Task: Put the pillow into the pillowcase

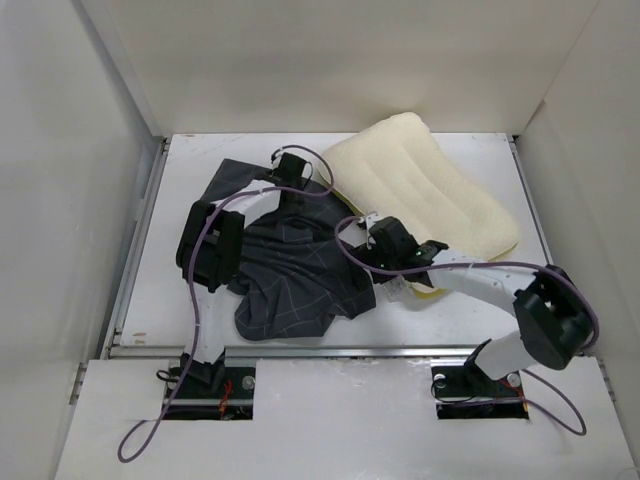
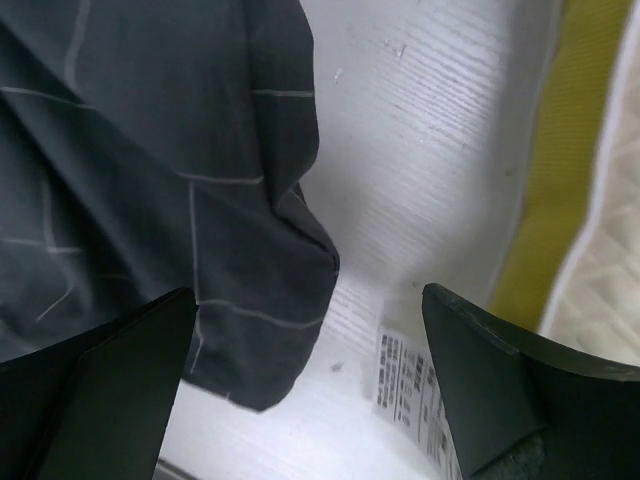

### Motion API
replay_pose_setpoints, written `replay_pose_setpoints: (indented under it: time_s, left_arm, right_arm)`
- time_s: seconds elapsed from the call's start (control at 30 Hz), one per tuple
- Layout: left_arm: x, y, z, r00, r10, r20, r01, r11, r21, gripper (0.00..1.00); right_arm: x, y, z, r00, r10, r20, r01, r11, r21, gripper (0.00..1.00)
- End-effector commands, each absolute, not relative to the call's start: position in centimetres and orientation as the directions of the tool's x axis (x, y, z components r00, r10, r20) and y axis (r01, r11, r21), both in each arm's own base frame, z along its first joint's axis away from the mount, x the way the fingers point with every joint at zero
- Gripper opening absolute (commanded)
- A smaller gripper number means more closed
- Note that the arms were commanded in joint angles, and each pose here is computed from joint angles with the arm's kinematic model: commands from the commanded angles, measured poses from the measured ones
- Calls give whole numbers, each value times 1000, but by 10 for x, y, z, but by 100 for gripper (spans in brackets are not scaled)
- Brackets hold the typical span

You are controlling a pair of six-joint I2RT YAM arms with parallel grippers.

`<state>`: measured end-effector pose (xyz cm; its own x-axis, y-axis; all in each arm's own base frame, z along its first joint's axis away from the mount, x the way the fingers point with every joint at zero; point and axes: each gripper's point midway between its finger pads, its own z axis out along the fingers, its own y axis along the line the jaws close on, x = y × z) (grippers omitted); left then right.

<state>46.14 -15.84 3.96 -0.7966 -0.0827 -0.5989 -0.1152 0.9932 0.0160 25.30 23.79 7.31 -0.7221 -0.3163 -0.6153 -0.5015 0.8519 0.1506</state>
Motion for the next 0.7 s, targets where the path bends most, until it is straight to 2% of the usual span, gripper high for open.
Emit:
replay_pose_setpoints:
  time_s: [0.0,0.03,0.07,0.13,0.23,0.3,0.33,0.37,0.47,0.5,0.53,0.63,0.67]
  left_arm:
    - [474,-165,45,-791,-91,-605,-100,995,-20,52]
    - [474,-162,38,-801,-95,-591,-104,994,-19,44]
    - [474,-163,37,-803,-96,-588,-99,995,-26,26]
    - [476,-161,34,-804,-103,-585,-103,994,-33,0]
    - [478,-154,35,-789,-127,-601,-128,991,-41,0]
    - [483,-138,55,-745,-177,-643,-185,981,-56,0]
    - [484,-117,59,-720,-232,-654,-262,964,-54,0]
    - [485,-108,68,-699,-267,-663,-293,953,-75,0]
    - [483,-47,120,-571,-387,-724,-449,886,-119,0]
    - [481,-32,139,-516,-418,-748,-490,860,-142,0]
    - [473,-19,184,-427,-436,-792,-499,844,-195,0]
    - [453,2,256,-256,-436,-863,-513,818,-261,0]
    - [435,5,301,-170,-440,-882,-481,818,-315,0]
  right_arm:
    - [268,258,74,-692,-287,-662,-509,844,167,100]
    - [269,264,72,-683,-288,-671,-520,838,169,100]
    - [271,265,63,-691,-296,-659,-518,839,166,100]
    - [278,274,64,-673,-302,-676,-529,835,154,98]
    - [289,275,53,-661,-322,-678,-527,842,114,91]
    - [302,280,62,-634,-321,-704,-528,845,90,61]
    - [313,278,68,-623,-313,-717,-497,866,54,9]
    - [317,276,71,-624,-300,-722,-475,879,45,0]
    - [336,267,115,-566,-270,-779,-412,911,-16,0]
    - [336,256,121,-579,-275,-767,-390,920,-36,0]
    - [337,252,147,-546,-257,-797,-379,925,-39,0]
    - [341,233,220,-448,-187,-874,-332,943,-32,0]
    - [340,230,240,-412,-180,-893,-331,943,-37,0]
